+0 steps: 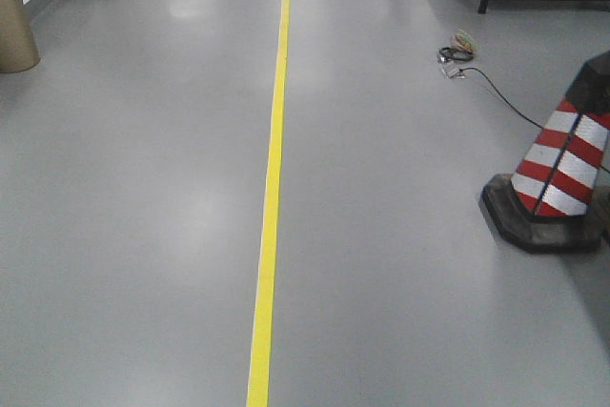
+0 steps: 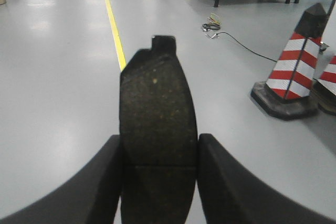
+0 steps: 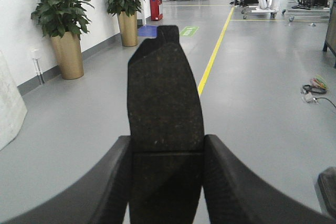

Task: Move and align brake pads A on conveyor
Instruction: 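Drive the base along the yellow floor line holding both pads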

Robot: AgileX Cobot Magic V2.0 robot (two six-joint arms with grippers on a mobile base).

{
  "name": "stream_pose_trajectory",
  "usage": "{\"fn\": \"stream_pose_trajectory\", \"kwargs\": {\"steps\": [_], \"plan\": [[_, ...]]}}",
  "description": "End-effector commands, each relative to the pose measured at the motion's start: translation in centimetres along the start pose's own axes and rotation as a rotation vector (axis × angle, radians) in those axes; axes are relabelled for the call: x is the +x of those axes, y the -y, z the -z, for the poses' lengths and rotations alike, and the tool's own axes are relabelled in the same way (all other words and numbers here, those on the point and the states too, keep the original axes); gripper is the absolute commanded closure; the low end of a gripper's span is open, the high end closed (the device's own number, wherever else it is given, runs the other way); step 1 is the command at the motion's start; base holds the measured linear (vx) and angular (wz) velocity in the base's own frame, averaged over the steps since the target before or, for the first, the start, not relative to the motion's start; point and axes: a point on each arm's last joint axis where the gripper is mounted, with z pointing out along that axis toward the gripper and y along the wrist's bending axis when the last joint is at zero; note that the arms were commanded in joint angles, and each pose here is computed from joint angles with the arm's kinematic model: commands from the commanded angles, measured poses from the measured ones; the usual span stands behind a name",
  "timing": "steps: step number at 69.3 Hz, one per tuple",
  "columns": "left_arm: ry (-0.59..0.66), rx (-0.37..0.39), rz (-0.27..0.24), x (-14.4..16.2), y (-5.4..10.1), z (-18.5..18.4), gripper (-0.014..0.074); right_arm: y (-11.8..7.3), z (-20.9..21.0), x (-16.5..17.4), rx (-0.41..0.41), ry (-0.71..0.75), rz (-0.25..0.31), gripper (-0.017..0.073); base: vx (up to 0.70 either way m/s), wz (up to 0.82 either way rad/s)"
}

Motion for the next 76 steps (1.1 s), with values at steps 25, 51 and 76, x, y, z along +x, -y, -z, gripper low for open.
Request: {"fn": "stream_pose_trajectory", "kwargs": {"steps": [25,51,76], "plan": [[0.100,0.037,-0.011,-1.60,0.36,0.29,0.0600,-0.19,0.22,-1.74,-0.017,0.118,0.027,0.0564,0.67,0.01],[0.100,0.037,-0.011,-1.60,0.36,0.29,0.0600,-0.19,0.22,-1.74,-0.017,0.117,0.027,0.0564,0.65,0.00],[0.100,0.037,-0.011,-1.60,0.36,0.29,0.0600,-0.19,0.22,-1.74,-0.017,0.117,0.027,0.0564,0.55,-0.05]]}}
